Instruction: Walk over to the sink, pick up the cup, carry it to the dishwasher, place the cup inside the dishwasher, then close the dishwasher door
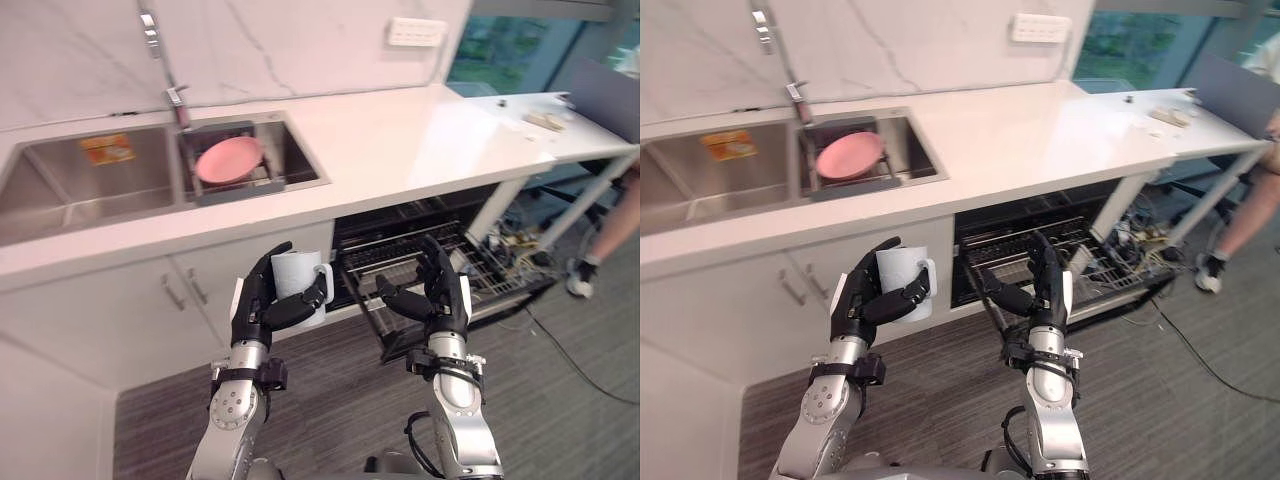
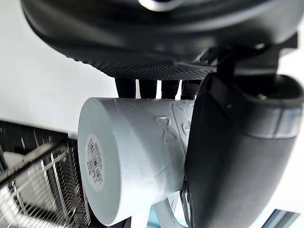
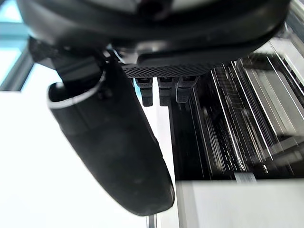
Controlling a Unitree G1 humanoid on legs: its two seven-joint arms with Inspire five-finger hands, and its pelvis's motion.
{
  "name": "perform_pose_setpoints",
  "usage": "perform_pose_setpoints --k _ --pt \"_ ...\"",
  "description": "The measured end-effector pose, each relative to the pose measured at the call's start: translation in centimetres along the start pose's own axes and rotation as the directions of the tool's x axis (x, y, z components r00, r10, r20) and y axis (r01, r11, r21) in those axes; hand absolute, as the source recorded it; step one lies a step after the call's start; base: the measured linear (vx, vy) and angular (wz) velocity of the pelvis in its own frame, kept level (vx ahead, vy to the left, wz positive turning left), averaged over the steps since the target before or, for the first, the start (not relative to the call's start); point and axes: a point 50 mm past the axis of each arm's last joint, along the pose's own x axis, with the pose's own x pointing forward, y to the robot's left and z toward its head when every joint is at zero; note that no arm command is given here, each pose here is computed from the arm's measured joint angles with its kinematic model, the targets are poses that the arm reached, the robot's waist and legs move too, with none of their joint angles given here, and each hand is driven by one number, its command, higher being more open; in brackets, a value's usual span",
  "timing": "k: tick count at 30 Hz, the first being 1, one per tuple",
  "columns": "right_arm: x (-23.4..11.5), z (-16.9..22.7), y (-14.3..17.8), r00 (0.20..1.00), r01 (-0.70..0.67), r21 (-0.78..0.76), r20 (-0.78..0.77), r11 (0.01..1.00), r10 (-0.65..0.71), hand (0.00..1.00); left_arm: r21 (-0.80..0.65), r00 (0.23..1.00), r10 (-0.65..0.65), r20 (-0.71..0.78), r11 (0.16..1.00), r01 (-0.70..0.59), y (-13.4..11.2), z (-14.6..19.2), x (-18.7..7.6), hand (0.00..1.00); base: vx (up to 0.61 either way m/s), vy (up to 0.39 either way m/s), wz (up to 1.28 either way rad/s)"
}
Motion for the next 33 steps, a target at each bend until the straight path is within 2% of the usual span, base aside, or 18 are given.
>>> perform_pose_setpoints --k 6,10,14,23,33 --pt "-0.5 -1.8 -1.0 0.997 0.018 -0.026 -0.081 0.999 -0.020 0.90 -0.013 0.997 0.045 -0.060 0.999 -0.046 0.4 -1.4 0.0 0.30 0.26 -0.056 -0.32" --pt "-0.3 0.0 -0.6 1.000 -0.004 0.011 -0.006 1.000 0.004 0.90 -0.020 0.998 0.053 -0.024 0.998 -0.054 0.4 -0.6 0.5 0.30 0.25 0.088 -0.69" --pt "-0.3 -0.1 -0.3 0.999 -0.033 0.051 -0.015 0.998 0.033 0.90 -0.021 0.998 0.056 -0.005 0.998 -0.056 0.4 -0.2 0.9 0.30 0.23 0.223 -0.58" --pt "-0.5 2.0 2.1 0.972 -0.233 0.196 0.075 0.952 0.222 0.90 0.026 0.997 0.067 0.040 0.997 -0.068 1.3 0.7 1.7 0.30 0.09 0.073 -0.20" --pt "-0.6 2.0 2.2 0.941 -0.339 0.251 0.091 0.907 0.326 0.90 0.050 0.999 0.004 0.038 0.999 -0.006 0.8 0.7 3.3 0.30 -0.05 -0.007 -0.23"
